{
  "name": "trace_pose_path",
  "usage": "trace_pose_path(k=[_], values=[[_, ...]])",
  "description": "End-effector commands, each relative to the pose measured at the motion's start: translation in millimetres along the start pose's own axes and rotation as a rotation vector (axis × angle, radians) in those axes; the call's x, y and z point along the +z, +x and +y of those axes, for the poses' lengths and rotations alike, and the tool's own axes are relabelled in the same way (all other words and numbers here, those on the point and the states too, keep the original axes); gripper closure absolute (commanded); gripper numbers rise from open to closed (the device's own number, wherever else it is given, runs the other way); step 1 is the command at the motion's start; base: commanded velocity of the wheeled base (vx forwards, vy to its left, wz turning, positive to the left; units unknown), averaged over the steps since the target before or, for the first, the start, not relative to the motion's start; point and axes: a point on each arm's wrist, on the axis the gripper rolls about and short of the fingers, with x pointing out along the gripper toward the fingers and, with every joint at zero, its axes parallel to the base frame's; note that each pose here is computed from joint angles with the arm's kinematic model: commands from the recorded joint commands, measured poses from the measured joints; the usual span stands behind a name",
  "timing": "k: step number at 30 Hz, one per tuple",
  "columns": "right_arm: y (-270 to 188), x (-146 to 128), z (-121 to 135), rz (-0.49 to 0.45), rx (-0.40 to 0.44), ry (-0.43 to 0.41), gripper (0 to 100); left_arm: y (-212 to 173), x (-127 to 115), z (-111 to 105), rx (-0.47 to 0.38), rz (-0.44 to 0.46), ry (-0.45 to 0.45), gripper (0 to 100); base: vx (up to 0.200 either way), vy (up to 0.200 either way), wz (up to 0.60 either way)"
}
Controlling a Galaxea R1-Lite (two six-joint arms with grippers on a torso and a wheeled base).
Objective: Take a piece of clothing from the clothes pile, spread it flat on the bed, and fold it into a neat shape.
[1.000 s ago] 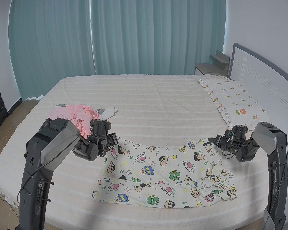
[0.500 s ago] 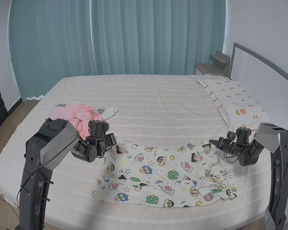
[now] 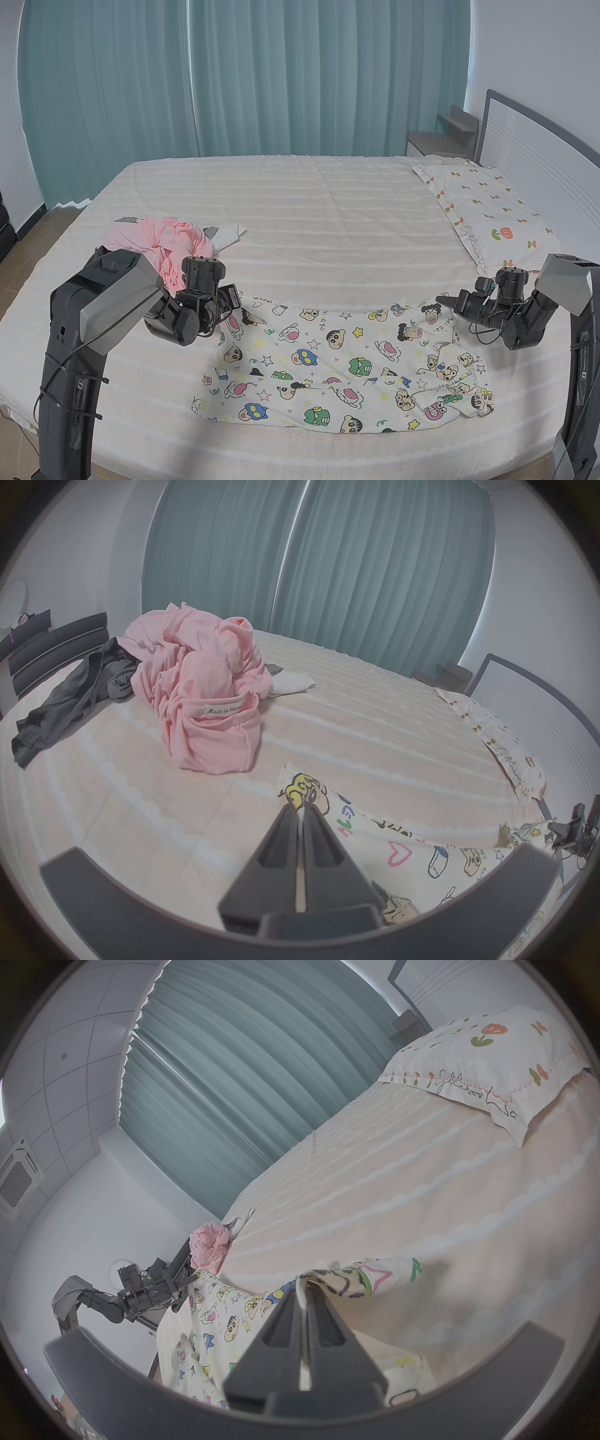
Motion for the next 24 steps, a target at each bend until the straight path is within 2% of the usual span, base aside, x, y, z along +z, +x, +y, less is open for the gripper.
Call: trace_pose_path(k=[1, 7, 10, 16, 24], values=[[-18.1, 1.3, 10.0, 0.001, 0.017, -0.004, 100, -15.5, 2.8, -1.1, -0.009, 0.009, 0.003, 100, 0.0, 0.0, 0.0], [-31.9, -9.6, 16.8, 0.01, 0.016, -0.013, 100, -22.6, 0.4, 0.2, -0.028, -0.027, 0.001, 100, 0.0, 0.0, 0.0], [-38.1, -14.0, 17.6, 0.022, 0.005, -0.024, 100, -27.3, -3.2, 3.1, -0.022, -0.015, 0.005, 100, 0.0, 0.0, 0.0], [-57.3, -26.9, 21.6, 0.084, 0.043, -0.055, 100, -44.3, -19.3, 9.8, -0.026, 0.007, 0.015, 100, 0.0, 0.0, 0.0], [-70.2, -37.3, 18.9, 0.101, 0.03, -0.056, 100, -68.9, -38.8, 19.2, -0.056, 0.0, 0.02, 100, 0.0, 0.0, 0.0]])
